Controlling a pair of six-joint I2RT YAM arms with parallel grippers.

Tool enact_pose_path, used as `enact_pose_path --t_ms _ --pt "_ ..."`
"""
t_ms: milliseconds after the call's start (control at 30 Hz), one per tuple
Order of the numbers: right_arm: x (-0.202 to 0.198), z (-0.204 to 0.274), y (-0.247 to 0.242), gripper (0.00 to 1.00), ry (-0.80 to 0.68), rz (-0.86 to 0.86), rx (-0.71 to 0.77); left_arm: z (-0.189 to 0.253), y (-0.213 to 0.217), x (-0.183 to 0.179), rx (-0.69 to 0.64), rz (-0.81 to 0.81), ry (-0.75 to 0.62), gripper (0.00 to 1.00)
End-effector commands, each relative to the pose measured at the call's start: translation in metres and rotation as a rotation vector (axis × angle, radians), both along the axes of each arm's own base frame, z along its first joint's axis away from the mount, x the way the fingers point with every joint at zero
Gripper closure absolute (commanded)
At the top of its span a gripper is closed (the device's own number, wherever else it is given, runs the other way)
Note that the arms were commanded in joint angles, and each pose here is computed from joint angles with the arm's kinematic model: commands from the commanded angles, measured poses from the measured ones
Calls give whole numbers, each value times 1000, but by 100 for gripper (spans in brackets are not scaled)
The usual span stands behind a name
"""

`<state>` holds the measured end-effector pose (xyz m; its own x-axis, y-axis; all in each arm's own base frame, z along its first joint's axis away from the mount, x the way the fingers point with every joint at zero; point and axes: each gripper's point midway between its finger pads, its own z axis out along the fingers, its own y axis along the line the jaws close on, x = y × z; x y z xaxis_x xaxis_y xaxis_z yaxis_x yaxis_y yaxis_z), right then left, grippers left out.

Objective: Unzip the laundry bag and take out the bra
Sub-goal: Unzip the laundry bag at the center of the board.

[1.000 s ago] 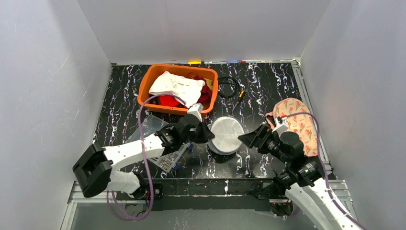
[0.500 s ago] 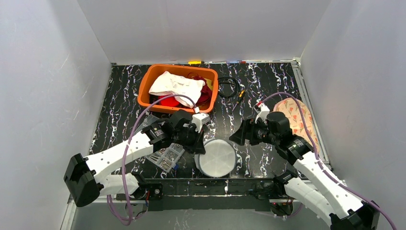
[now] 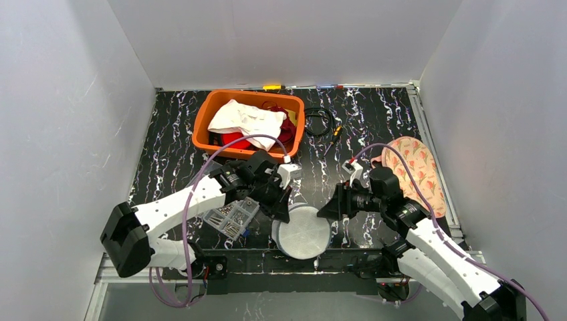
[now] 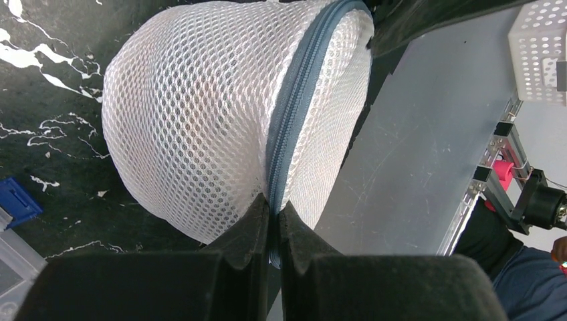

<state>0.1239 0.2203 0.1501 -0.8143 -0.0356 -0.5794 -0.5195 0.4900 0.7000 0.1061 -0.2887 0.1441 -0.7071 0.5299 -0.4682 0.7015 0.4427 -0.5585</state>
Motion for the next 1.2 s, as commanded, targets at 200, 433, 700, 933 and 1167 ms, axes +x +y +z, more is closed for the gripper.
enact_pose_path --t_ms 200,433,700,933,1167 --pt "-13 -16 8 57 85 60 46 15 -17 22 -23 13 -37 100" --pt "3 -4 16 99 95 -52 157 20 -12 38 -8 150 -84 71" --pt "28 12 14 99 164 -292 376 31 18 39 -145 522 -57 27" --pt "38 6 9 99 207 -384 456 6 27 27 -389 759 149 16" --pt "39 5 11 99 211 -384 461 -5 24 35 -359 830 195 22"
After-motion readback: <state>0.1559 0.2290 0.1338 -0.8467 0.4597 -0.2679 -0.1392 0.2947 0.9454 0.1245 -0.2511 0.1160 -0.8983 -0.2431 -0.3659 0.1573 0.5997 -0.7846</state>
